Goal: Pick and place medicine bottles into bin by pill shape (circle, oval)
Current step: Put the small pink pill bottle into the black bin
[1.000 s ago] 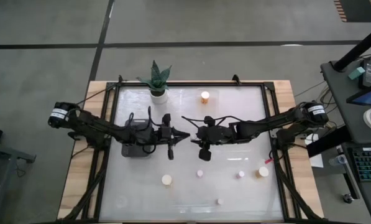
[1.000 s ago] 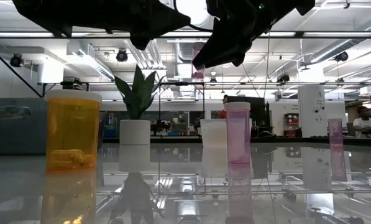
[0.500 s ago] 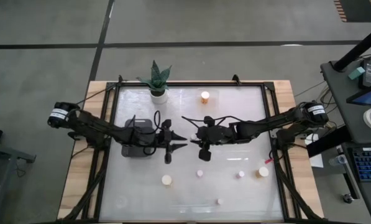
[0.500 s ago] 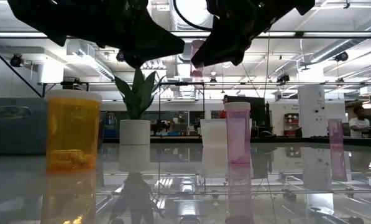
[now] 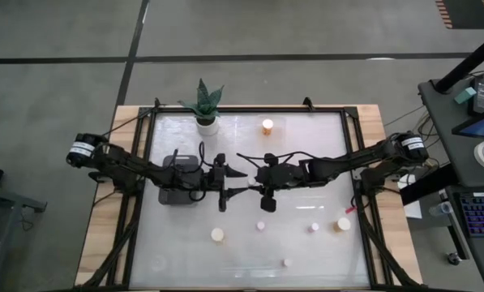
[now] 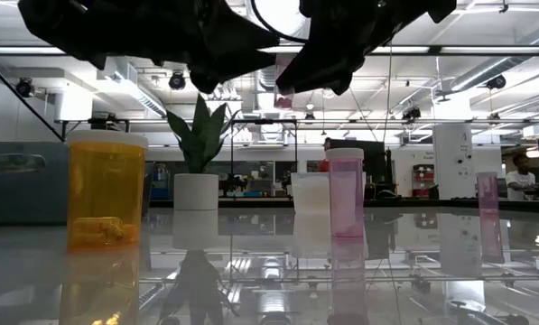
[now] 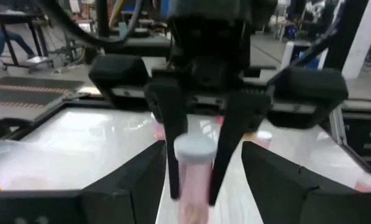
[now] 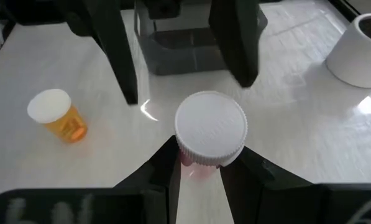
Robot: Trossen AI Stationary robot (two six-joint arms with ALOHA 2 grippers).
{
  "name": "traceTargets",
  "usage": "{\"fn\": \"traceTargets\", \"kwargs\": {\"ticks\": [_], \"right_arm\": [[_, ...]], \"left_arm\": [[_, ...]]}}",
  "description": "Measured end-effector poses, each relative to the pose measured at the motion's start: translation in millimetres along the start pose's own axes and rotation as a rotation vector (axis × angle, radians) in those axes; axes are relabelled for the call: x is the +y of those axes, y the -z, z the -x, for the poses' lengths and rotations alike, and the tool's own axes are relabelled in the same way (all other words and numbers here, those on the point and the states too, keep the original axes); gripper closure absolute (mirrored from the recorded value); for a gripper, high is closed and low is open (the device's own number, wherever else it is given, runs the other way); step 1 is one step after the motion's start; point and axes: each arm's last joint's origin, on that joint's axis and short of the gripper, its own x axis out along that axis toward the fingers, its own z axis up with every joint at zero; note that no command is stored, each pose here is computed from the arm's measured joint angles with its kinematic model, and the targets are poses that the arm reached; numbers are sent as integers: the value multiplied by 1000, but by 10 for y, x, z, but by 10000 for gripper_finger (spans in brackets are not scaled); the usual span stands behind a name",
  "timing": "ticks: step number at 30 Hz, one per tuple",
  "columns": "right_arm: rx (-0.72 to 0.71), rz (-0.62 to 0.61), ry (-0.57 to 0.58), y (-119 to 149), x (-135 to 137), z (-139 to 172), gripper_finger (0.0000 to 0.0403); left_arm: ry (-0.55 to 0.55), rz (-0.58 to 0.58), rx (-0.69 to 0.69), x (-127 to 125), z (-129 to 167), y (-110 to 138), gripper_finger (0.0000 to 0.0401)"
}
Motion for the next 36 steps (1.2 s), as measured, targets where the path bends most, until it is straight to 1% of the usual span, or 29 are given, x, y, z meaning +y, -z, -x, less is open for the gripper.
{"fn": "traceTargets", "kwargs": {"ticks": [4,9,13,19,25,32,36], "right_arm": [[0,-2,0,0,-1,0,314],[0,-4,0,0,-1,0,314],[3,-5,1,4,-1,-1,314],[3,-3,1,4,-1,-1,314],[2,-5,1,4,-1,-1,314],[-4,-16,0,-3,0,-1,314],[-4,-16,0,-4,0,-1,314]], "left_arm": [[-9,-3,18,20,-41,67,205],[-12,-17,-7,17,-140,77,205],[-11,-22,-6,14,-154,81,206],[-10,-19,-29,14,-156,63,233],[-13,-16,-16,21,-165,90,258],[-13,-14,-17,21,-165,90,260],[-13,-43,-15,21,-164,92,260]]}}
